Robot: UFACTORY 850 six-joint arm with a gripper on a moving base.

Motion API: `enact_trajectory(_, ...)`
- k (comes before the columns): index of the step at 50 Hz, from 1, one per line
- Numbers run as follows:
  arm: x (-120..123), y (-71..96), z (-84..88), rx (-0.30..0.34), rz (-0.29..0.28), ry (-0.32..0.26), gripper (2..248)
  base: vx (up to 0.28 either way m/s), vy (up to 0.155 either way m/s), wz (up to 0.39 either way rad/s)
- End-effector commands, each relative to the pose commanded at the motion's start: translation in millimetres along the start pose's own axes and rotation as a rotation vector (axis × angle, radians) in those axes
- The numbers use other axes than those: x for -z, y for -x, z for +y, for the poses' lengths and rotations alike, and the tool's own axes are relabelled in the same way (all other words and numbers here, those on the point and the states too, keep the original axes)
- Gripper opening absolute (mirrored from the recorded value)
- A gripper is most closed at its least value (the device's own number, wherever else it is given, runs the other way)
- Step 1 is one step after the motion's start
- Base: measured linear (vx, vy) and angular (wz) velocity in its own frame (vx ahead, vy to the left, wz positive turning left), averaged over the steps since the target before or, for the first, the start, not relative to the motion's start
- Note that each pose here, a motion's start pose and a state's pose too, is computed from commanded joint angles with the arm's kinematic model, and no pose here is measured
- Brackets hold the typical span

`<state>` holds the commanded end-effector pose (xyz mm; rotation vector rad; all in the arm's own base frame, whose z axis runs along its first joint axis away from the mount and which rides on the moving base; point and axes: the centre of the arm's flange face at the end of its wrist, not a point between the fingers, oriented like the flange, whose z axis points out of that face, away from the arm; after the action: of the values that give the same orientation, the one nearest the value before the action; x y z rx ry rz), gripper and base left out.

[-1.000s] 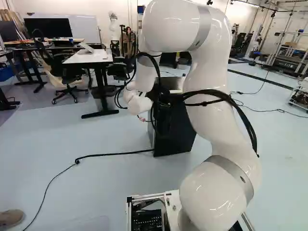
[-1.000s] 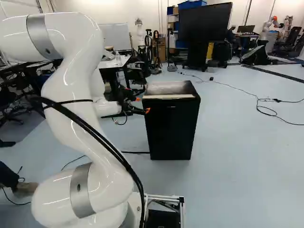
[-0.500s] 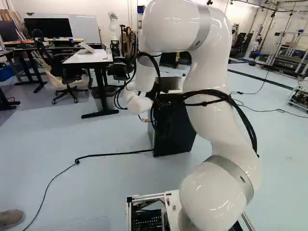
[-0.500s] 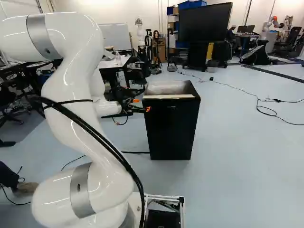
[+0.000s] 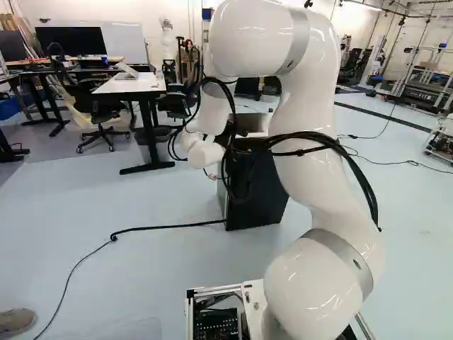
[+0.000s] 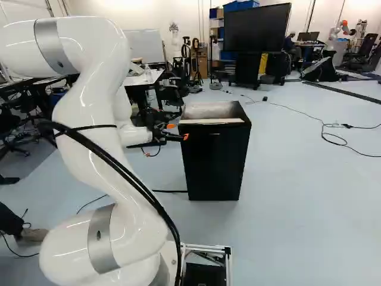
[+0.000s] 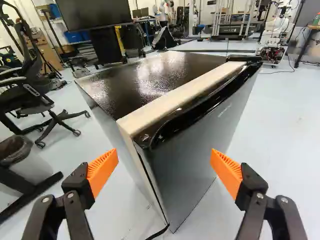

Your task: Open the fridge door

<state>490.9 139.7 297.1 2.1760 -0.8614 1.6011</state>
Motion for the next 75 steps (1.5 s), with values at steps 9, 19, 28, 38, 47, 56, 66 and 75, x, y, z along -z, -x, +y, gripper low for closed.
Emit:
enact_trajectory(9,-3.5,-1.3,1.8,-0.003,0.001,0.007,247,0.0,0.0,0.0)
enact_trajectory(19,-7.4,-3.0,4.6,-0.007,0.002,0.017,247,0.0,0.0,0.0)
enact_trajectory(28,-10.9,-4.6,7.4,-0.01,0.003,0.025,247,0.0,0.0,0.0)
enact_trajectory(38,-14.9,-6.3,10.4,-0.013,0.004,0.035,247,0.0,0.0,0.0)
enact_trajectory(47,-18.5,-7.8,13.1,-0.017,0.005,0.044,247,0.0,0.0,0.0)
enact_trajectory(56,-21.7,-9.4,16.5,-0.019,0.006,0.053,247,0.0,0.0,0.0)
enact_trajectory(66,-22.4,-11.2,25.7,-0.018,0.004,0.066,247,0.0,0.01,0.004)
enact_trajectory(75,-15.9,-11.7,39.7,-0.008,-0.002,0.075,247,0.0,0.0,0.0)
